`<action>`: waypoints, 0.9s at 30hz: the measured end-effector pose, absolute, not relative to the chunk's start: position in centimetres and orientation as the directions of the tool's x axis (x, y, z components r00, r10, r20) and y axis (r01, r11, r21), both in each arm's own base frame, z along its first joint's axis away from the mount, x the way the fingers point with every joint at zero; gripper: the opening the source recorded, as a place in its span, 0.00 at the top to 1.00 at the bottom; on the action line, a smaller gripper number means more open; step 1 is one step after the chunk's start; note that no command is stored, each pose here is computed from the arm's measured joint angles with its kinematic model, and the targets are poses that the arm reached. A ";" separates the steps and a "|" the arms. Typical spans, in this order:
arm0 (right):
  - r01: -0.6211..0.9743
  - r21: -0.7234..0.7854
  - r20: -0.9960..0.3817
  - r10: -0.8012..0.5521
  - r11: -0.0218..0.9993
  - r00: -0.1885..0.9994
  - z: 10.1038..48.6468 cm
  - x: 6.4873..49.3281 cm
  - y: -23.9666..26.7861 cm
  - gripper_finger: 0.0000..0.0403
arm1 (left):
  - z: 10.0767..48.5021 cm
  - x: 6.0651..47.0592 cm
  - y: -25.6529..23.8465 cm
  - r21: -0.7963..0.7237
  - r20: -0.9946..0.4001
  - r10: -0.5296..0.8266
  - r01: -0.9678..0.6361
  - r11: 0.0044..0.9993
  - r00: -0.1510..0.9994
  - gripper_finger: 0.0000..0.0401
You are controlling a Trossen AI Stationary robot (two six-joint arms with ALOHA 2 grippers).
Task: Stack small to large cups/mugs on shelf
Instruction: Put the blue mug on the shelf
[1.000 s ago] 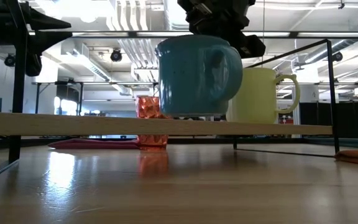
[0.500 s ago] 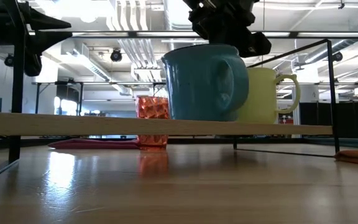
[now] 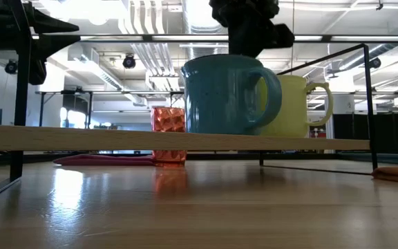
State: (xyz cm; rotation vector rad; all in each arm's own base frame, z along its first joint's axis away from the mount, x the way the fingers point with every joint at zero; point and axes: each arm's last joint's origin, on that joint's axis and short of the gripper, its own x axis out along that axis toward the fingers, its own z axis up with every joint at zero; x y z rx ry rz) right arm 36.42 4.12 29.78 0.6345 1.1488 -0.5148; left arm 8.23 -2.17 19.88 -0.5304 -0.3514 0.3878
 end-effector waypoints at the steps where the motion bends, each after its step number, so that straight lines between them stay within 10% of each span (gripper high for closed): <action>1: 0.670 0.183 -0.944 -0.063 0.720 0.325 30.1 36.3 4.1 0.73 | 19.9 8.2 -2.2 -0.548 0.222 0.442 -0.264 0.794 0.869 0.82; 27: 0.720 0.204 -0.954 -0.029 0.663 0.298 27.6 40.2 -0.6 0.98 | 19.9 8.2 -2.1 -0.548 0.223 0.448 -0.269 0.792 0.866 0.82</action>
